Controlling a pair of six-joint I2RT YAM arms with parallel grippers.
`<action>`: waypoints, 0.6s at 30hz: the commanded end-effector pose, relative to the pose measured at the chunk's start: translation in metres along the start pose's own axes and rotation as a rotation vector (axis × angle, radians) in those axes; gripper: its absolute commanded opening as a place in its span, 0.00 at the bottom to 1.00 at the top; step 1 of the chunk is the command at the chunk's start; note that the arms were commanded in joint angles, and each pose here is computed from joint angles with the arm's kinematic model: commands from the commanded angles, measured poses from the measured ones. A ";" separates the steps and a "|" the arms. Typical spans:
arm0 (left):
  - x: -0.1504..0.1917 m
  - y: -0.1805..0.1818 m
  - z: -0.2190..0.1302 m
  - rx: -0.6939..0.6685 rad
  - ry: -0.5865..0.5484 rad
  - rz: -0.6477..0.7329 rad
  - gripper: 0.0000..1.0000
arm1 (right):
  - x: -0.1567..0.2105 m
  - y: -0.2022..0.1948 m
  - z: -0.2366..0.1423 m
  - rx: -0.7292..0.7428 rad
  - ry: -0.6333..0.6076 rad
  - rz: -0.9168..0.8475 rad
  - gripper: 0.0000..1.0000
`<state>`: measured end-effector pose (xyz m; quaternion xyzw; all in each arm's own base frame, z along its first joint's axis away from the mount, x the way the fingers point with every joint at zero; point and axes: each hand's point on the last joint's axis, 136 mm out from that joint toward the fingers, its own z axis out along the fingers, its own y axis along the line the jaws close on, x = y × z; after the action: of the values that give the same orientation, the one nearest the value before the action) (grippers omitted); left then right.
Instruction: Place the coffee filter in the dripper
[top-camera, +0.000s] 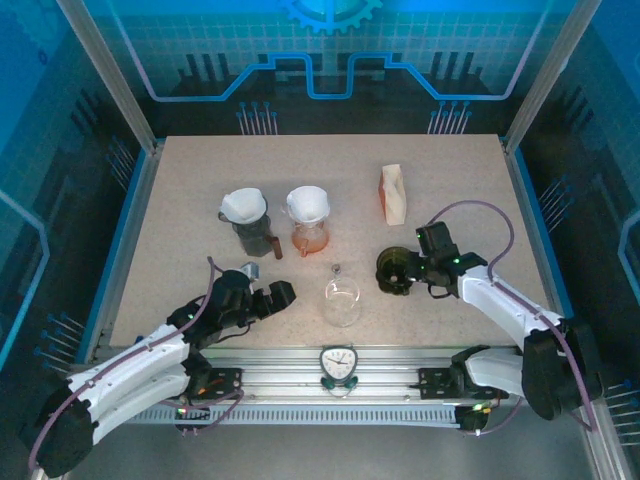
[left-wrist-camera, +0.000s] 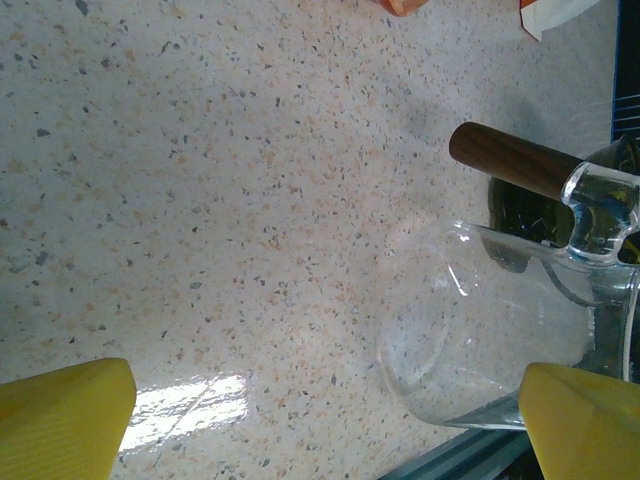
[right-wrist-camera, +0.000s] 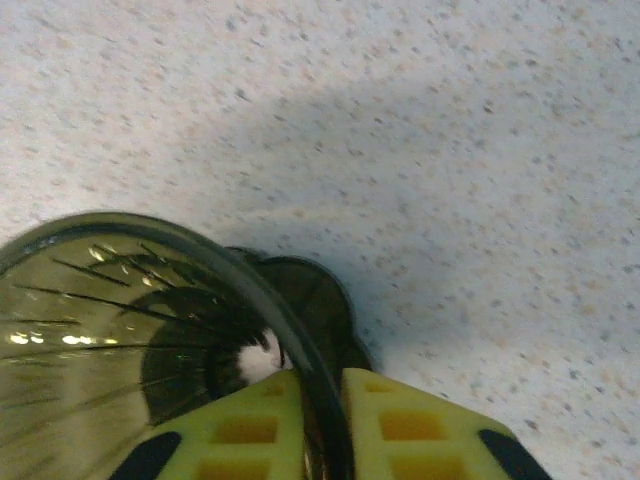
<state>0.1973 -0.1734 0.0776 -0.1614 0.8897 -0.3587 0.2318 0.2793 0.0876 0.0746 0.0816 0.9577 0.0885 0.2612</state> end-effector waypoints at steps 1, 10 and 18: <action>-0.002 0.006 0.000 -0.014 -0.016 -0.009 0.99 | -0.002 0.002 -0.006 -0.022 -0.006 -0.012 0.07; -0.005 0.000 -0.004 -0.007 -0.023 0.004 0.99 | -0.028 0.030 -0.079 -0.129 -0.106 -0.095 0.00; -0.007 -0.001 -0.007 -0.010 -0.029 0.008 0.99 | -0.019 0.110 -0.140 -0.360 -0.030 -0.250 0.00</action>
<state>0.1959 -0.1718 0.0796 -0.1617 0.8889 -0.3591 0.2341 0.2580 0.1493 0.2205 -0.0443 0.9192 0.1905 0.3417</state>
